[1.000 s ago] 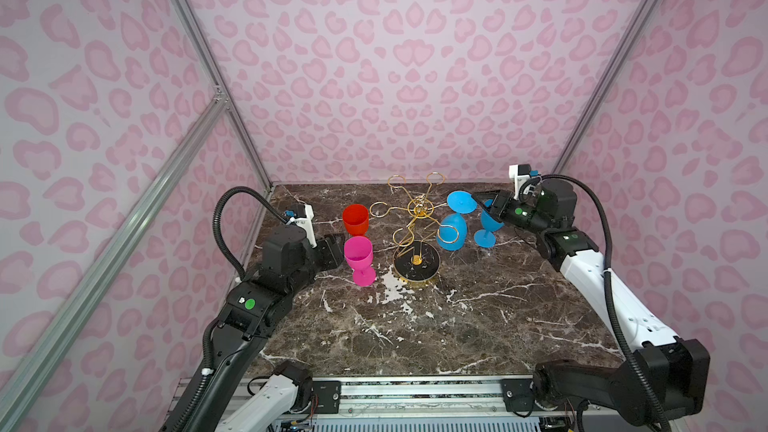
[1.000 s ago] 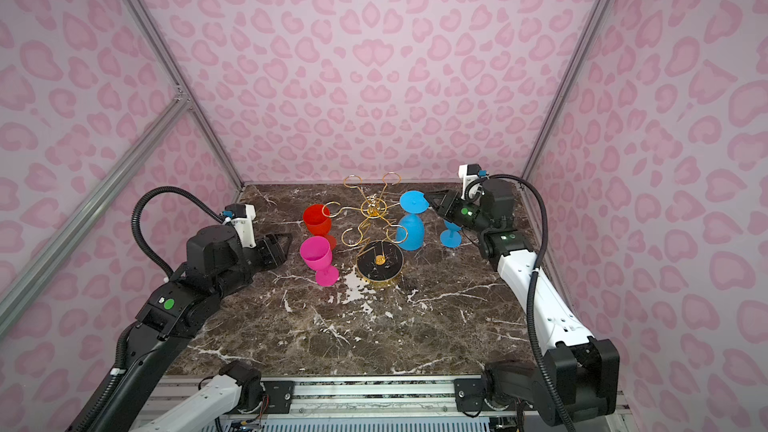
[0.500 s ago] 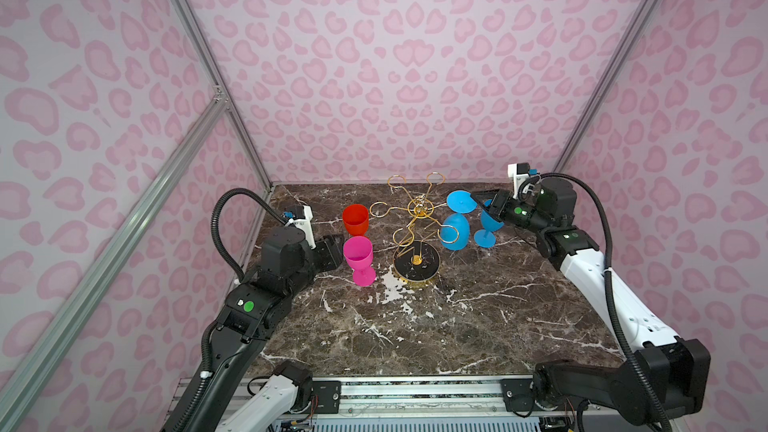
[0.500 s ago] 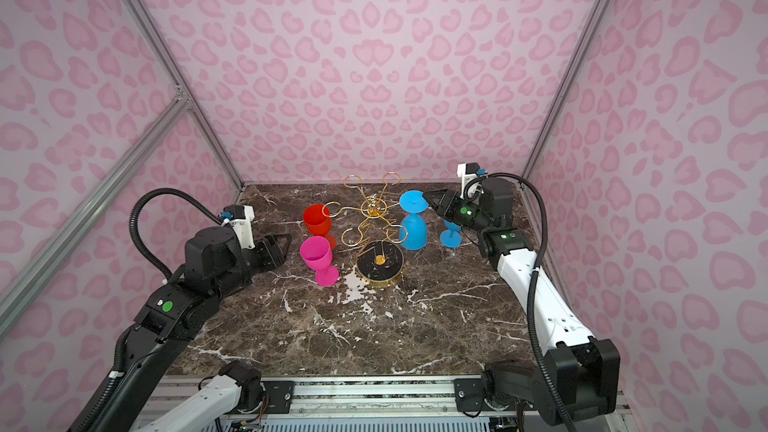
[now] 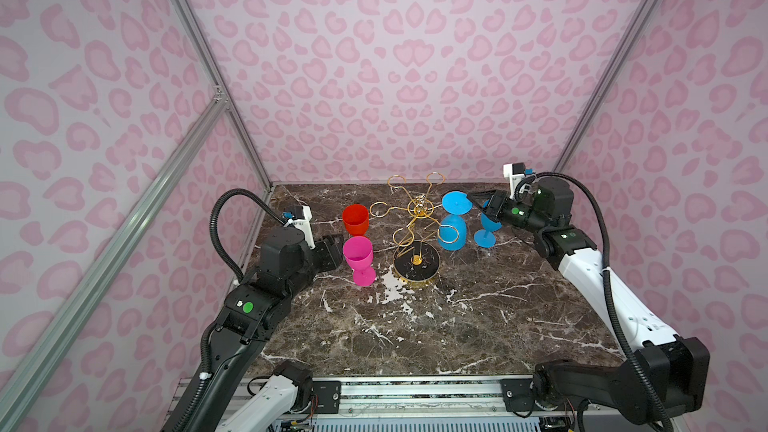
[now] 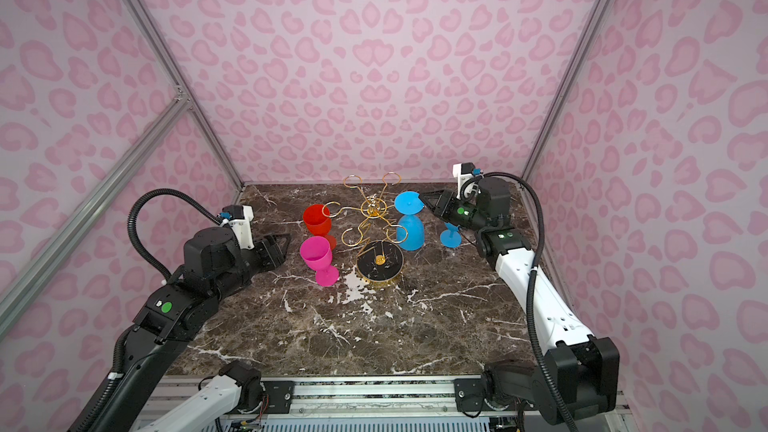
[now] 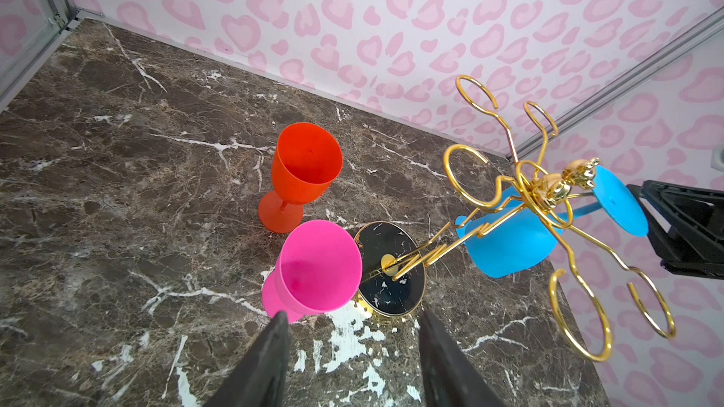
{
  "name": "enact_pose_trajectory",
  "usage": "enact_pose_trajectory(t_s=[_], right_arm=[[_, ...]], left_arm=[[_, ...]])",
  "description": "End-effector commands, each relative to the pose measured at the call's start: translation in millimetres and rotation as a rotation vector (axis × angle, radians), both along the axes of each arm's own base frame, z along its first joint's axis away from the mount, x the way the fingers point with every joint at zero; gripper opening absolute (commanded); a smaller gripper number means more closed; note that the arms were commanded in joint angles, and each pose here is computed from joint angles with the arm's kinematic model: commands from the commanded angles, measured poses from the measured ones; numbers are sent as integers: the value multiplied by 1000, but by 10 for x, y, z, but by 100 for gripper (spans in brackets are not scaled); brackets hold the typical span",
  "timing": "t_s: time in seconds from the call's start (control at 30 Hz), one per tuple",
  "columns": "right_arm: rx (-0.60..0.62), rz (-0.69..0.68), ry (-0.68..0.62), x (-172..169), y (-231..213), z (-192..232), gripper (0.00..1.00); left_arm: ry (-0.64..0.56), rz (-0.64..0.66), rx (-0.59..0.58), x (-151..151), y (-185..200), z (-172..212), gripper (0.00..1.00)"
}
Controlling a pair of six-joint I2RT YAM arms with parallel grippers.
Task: Take the wine glass off the wine glass rack
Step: 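Close the right gripper on the stem of a blue glass hanging on the rack, then pull the blue glass off its rack hook with the right gripper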
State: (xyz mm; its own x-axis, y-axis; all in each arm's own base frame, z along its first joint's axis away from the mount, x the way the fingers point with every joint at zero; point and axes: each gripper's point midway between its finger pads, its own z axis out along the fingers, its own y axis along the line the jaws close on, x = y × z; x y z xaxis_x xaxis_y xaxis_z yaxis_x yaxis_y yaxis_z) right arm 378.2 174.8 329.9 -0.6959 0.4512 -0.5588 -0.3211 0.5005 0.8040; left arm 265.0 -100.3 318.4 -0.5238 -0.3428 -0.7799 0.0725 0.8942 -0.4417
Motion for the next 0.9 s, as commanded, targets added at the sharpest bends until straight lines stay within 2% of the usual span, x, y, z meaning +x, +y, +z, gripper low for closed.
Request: enact_pose_trajectory(t_s=[0.0,0.33,0.67,0.87], right_arm=[[3,12,-7,-3,24,12,23],[-41,-9,-16,-52,-22,48,24],[-77,-50,-38,-173,-116,176,40],[43,-46,-20,-339,-36,244,45]], left_arm=[[-14,6,-9,4,6,32,55],[-18,8,-10,-7,16,44,55],[-21,9,-14,-16,19,58,55],[-31,14,-15,-29,34,86,55]])
